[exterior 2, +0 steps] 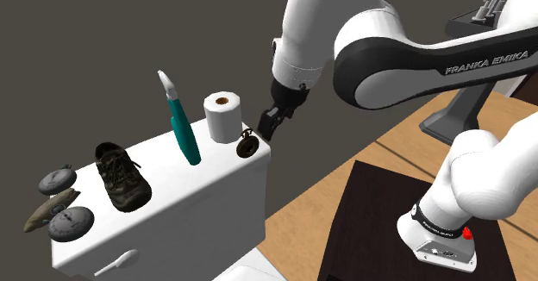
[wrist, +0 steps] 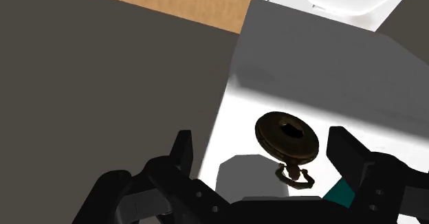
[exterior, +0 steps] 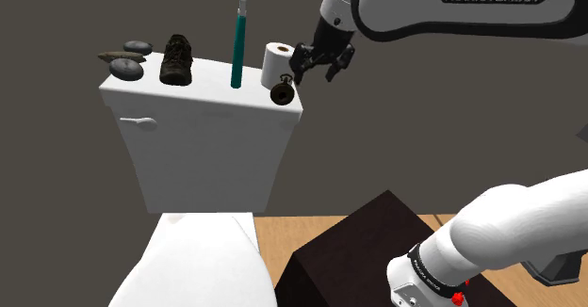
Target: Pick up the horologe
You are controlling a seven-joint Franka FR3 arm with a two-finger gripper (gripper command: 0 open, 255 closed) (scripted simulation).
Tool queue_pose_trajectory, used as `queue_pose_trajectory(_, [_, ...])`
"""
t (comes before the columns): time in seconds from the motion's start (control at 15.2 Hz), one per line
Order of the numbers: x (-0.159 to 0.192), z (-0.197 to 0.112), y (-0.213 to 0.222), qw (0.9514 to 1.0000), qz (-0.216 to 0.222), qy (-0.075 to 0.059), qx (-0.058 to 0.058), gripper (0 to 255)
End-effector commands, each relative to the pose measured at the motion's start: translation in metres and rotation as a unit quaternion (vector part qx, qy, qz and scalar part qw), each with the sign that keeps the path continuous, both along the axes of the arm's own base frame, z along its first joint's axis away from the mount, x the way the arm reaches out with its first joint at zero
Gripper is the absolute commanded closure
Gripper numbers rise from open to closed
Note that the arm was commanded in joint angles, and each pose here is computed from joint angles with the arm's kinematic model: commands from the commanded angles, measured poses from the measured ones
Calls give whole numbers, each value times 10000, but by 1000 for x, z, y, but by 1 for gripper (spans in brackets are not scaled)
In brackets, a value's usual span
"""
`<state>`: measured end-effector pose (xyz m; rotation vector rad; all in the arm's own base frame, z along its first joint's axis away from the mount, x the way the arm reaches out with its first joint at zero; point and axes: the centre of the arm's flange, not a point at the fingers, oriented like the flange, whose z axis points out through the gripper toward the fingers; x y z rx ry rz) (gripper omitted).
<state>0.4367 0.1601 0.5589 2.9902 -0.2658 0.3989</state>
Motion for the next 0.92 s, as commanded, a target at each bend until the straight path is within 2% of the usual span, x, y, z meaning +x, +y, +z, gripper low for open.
queue_pose_trajectory(0.0, [18,1,13,9995,-195,-229,-126,0])
queue_pose_trajectory(0.26, [57,7,40,9955,-560,-658,-390,0])
queue_pose_trajectory(0.33, [63,9,43,9945,-616,-724,-431,0])
queue_pose_trajectory(0.86, [63,-31,43,9945,-616,-724,-431,0])
